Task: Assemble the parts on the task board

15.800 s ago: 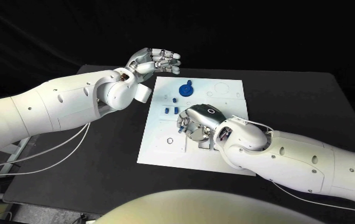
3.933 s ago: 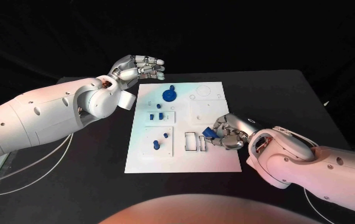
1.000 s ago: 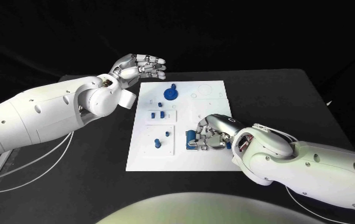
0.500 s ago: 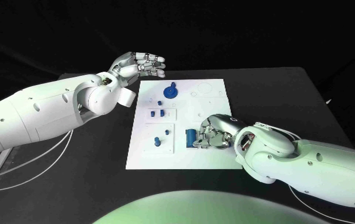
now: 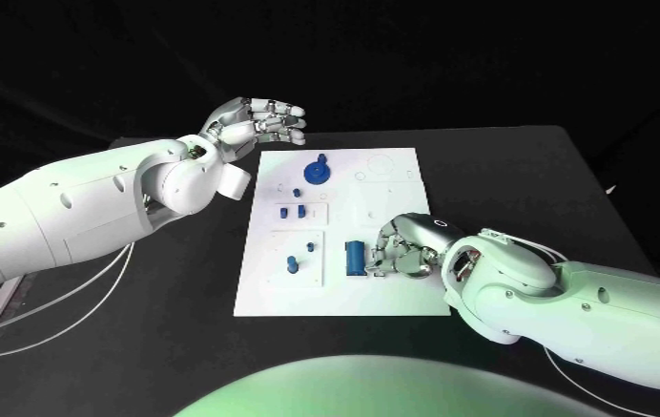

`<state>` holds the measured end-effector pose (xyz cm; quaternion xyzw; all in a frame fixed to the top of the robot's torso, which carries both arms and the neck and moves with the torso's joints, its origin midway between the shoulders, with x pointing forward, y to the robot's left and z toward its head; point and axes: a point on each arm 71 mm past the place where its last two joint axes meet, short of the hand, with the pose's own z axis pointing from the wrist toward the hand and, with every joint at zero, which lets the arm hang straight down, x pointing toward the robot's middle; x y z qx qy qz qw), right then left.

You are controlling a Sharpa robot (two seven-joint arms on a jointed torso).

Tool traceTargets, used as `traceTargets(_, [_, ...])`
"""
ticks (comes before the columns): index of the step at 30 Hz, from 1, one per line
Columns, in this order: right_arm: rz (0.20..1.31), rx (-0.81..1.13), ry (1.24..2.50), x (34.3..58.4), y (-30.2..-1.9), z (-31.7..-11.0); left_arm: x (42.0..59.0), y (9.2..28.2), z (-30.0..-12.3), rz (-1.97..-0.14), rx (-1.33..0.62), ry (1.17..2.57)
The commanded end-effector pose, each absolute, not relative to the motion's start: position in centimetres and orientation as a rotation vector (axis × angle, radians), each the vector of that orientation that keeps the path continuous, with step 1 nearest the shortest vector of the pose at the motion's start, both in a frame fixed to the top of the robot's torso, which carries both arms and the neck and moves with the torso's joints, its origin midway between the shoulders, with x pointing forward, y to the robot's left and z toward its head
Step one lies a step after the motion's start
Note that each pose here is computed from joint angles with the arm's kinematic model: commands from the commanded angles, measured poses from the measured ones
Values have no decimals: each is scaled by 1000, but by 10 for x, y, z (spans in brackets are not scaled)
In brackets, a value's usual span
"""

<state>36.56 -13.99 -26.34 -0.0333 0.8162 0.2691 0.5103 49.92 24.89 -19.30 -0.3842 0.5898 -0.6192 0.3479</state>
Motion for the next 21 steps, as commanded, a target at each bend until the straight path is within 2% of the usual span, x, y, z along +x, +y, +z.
traceTargets(1, [709,-21,1882,367,-146,-254,499,248,-192,-1623,-994,1529])
traceTargets(5, [717,36,1845,370,-164,-243,499,248,-192,-1622,-994,1528])
traceTargets(10, [661,77,1832,374,-192,-235,499,248,-192,-1622,-994,1527])
traceTargets(17, [534,68,1838,375,-220,-238,498,247,-192,-1627,-992,1529])
traceTargets(21, [498,60,1854,373,-224,-243,498,247,-192,-1629,-992,1529])
